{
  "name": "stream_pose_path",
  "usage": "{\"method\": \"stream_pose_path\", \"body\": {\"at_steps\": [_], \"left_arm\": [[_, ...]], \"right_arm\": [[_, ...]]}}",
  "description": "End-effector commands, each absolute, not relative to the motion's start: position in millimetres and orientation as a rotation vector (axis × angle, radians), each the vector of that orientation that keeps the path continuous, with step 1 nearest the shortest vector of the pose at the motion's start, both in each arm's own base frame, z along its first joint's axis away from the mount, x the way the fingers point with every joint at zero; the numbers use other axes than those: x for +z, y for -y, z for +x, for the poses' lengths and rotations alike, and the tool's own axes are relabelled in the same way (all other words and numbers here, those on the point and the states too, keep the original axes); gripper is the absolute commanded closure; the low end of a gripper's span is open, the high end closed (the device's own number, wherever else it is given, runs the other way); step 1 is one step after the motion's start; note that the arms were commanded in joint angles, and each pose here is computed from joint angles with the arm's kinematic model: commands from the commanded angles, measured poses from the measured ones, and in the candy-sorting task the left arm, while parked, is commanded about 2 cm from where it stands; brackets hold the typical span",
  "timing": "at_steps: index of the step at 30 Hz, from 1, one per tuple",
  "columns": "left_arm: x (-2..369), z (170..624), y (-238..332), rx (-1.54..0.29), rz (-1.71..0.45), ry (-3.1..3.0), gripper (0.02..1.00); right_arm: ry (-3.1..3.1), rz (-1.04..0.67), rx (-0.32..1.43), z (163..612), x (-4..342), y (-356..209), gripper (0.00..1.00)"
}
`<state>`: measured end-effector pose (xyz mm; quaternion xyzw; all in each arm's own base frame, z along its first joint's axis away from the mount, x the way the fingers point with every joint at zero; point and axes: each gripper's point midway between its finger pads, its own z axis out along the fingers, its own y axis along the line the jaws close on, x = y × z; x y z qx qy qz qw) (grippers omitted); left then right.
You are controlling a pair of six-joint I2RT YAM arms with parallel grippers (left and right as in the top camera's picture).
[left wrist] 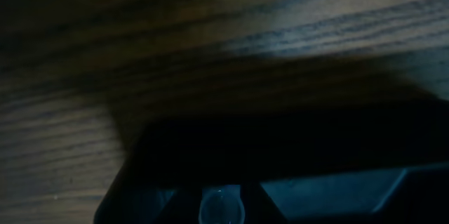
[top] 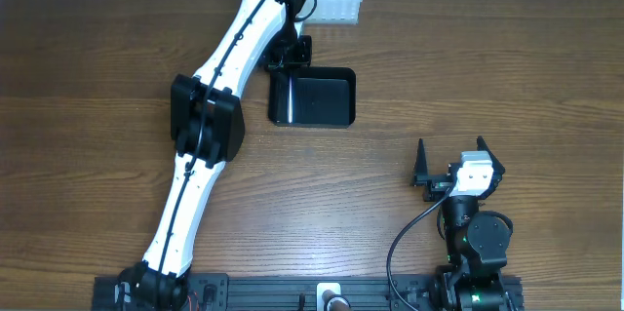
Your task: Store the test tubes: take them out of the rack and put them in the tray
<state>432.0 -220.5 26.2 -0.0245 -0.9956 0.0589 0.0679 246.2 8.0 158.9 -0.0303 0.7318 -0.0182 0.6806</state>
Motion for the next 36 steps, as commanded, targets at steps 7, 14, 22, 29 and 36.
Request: {"method": "stream_pose_path", "body": {"at_steps": [7, 14, 22, 29, 36], "left_arm": [[7.0, 429.7, 221.3, 0.148, -0.097, 2.976, 0.744], [10.8, 427.3, 224.8, 0.153, -0.108, 2.975, 0.706], [68.3, 426.7, 232.0, 0.211, -0.143, 3.056, 0.586], [134.5, 433.2, 224.3, 0.303, -0.081, 3.182, 0.421], [206.8, 448.7, 205.5, 0.374, 0.0, 3.392, 0.196]], "right_arm": [[-1.64, -0.078, -0.037, 246.0, 157.5, -9.4, 0.009], [-1.641, -0.078, -0.037, 246.0, 157.4, -9.4, 0.007], [-1.641, -0.078, -0.037, 246.0, 157.4, -9.4, 0.007], [-1.641, -0.078, -0.037, 246.0, 157.4, -9.4, 0.007], [-1.641, -0.078, -0.037, 246.0, 157.4, -9.4, 0.007]]}}
